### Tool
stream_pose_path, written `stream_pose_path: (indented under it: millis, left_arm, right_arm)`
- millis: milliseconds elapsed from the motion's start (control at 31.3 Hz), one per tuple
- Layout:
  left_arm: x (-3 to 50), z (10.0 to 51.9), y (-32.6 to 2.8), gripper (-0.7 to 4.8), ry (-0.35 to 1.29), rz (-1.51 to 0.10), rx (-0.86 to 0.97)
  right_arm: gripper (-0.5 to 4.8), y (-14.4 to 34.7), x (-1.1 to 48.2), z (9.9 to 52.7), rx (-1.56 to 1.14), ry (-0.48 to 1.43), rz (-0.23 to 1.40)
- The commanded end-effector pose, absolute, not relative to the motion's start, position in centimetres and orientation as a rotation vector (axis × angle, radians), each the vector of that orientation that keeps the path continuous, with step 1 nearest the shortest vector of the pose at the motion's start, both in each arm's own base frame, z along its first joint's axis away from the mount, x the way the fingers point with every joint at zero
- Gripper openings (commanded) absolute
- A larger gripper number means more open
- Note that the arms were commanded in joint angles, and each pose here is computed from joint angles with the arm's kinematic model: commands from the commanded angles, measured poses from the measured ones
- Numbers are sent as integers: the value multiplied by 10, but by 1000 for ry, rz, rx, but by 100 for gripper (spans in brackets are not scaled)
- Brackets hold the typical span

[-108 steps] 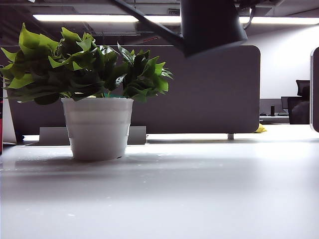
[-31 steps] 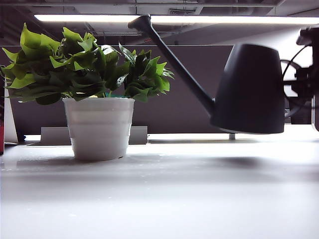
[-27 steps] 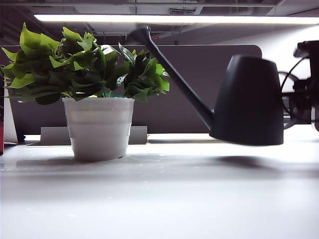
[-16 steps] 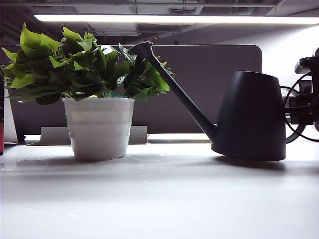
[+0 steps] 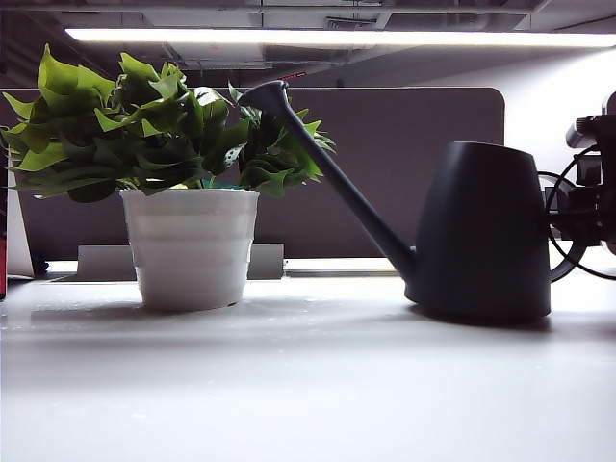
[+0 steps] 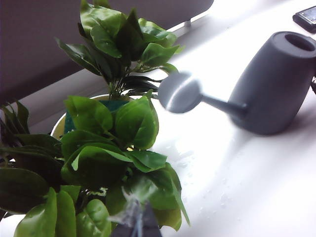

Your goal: Pick up the watering can from the table, water the potted plant, and put the can back.

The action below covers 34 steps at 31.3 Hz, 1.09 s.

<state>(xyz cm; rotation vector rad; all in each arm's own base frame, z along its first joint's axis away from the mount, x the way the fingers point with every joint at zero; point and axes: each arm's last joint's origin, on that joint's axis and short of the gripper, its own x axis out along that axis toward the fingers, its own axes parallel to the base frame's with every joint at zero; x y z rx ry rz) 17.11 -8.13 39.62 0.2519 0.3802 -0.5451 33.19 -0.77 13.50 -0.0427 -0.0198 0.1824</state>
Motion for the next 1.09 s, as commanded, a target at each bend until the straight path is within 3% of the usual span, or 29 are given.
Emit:
stream_pose_path:
  millis: [32,128,224,958,990,1022,1086]
  left_arm:
    - [170,397,-81,-5,373,-560,246]
    - [170,397,-81,-5,377,-560,247]
    - [170,397,-81,-5,377,-561,246]
    - [133,410,-64,-5,335,-553,168]
    - [129,411,-63,-5,339,-549,151]
    - [125,411,-61,-5,338,-547,138]
    - [116,414,-56,-5,322,-541,114]
  right_arm:
    - [289,-7,333,144,-29,-69,185]
    - [290,-7,332,143,-28,-60,189]
    - [328,-6,332,144,-26,-47,217]
    - [324,-1,250,227,-43,406,175]
    - [290,-1,243,231,-16,427,171]
    - [218,-1,237,234,2,443,181]
    - [0,1,222,243,26,454,233]
